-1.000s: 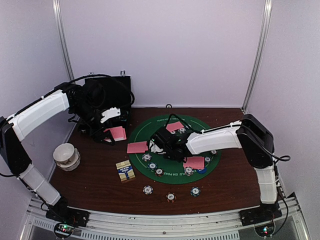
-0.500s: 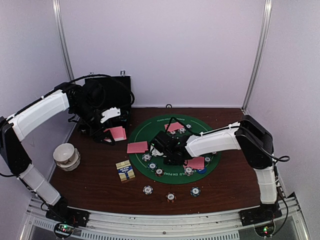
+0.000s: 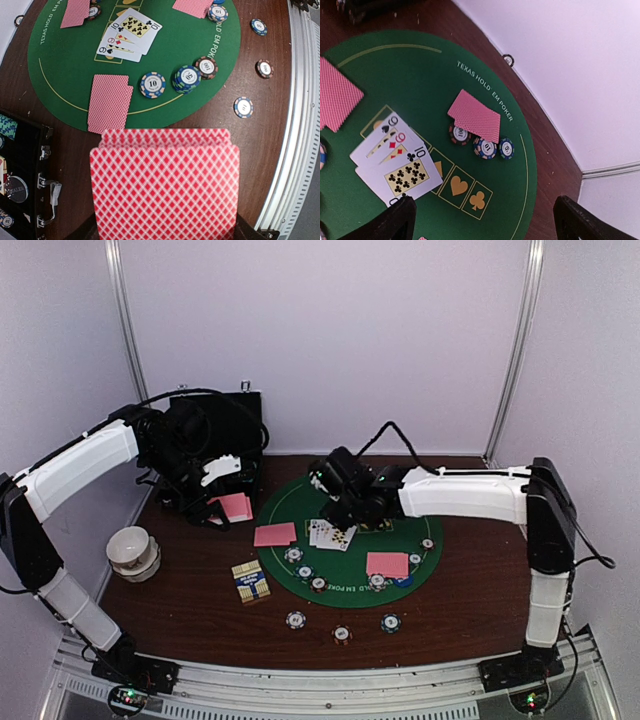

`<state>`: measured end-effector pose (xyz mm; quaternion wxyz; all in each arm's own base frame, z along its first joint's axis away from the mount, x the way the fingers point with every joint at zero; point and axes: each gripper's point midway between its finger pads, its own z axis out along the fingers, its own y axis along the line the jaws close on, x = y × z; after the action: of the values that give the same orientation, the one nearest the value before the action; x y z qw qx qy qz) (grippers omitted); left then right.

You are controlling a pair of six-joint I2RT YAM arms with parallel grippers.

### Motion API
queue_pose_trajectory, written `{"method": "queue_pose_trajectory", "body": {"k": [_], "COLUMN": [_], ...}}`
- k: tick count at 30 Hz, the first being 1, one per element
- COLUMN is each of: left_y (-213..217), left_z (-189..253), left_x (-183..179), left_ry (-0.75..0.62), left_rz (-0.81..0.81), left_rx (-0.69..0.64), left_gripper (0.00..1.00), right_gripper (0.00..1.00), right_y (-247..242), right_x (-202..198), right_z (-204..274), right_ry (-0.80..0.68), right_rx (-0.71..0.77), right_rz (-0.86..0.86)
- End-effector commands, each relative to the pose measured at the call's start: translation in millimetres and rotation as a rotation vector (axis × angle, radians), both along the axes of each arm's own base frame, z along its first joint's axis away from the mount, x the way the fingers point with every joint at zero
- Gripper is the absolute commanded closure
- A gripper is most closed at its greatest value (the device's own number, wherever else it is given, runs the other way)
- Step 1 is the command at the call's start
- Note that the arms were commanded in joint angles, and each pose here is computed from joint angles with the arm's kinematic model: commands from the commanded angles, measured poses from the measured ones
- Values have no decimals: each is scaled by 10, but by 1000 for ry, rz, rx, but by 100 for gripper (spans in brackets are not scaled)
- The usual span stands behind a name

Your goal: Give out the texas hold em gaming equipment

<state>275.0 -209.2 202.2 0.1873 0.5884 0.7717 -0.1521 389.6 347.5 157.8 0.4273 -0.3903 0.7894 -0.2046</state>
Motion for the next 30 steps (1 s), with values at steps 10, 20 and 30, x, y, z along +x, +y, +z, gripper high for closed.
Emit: {"method": "queue_pose_trajectory", "body": {"k": [10,20,30], "left_y": [-47,-50,-61], "left_z": [188,191,168], "left_x": [10,6,-6], "left_ry": [-36,-37,-25], "left_rz": [-6,-9,-13], "left_rx": [-51,-54,-57], "left_gripper": [100,100,100], "right_gripper": [1,1,0], "right_y": [783,1541,1829], "right_x": [-596,-895,-952], "right_z": [831,884,908], "right_ry": [662,1103,1235], "right_rx": [1066,1375,1457], "right_rz": [46,154,213]}}
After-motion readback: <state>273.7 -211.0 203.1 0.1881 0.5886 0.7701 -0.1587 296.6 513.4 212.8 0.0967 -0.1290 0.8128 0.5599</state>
